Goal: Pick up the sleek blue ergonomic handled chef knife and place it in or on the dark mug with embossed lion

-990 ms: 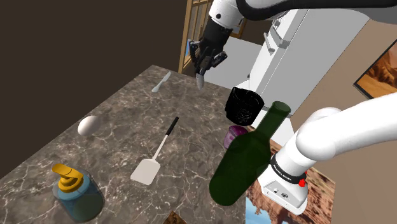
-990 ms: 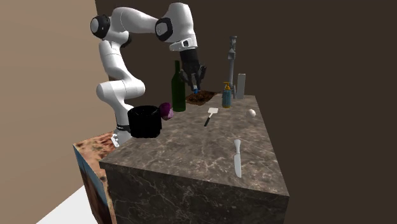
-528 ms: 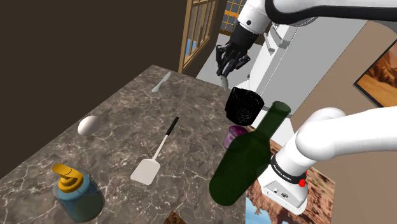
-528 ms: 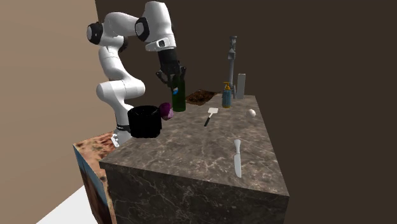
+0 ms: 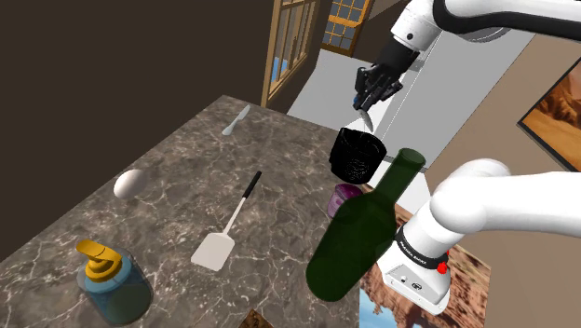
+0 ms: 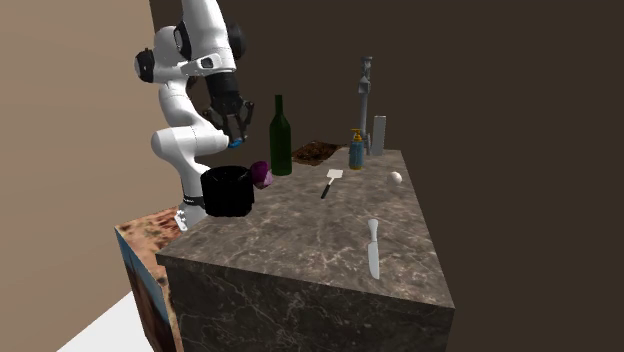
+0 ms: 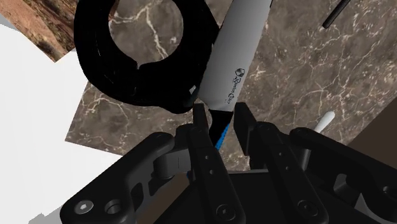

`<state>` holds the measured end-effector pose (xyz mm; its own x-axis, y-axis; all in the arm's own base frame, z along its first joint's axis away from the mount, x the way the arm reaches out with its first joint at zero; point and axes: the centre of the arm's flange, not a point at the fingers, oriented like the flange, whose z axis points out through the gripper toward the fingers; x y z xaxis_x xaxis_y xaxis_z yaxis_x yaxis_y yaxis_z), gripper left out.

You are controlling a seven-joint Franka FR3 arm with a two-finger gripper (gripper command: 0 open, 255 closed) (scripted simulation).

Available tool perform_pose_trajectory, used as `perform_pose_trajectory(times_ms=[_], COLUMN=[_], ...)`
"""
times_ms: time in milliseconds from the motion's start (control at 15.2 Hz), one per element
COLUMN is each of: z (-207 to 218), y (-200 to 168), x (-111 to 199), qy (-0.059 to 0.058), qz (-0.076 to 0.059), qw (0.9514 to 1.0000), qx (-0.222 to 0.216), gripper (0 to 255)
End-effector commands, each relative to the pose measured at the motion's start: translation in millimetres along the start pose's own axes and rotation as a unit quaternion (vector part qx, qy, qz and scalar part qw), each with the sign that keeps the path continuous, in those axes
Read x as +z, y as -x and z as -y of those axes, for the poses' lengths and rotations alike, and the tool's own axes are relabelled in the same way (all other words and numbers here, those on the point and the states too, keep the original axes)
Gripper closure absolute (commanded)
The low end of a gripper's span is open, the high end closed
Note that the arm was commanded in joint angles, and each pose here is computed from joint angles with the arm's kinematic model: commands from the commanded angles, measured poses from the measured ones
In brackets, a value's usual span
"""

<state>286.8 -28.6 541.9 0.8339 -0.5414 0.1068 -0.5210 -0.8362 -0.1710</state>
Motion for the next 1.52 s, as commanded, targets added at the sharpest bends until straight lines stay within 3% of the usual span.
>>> perform_pose_trajectory(times_ms=[0,66,1122,1452], z=[-27,-41,-55,-55], y=[1,1,10,10], x=[-3,-6,75,75], qy=[0.0,0.0,0.0,0.0], qz=[0.001,0.001,0.001,0.001], qw=[1.0,1.0,1.0,1.0], qx=[-0.001,-0.001,-0.001,-0.001], gripper=[255,255,255,255])
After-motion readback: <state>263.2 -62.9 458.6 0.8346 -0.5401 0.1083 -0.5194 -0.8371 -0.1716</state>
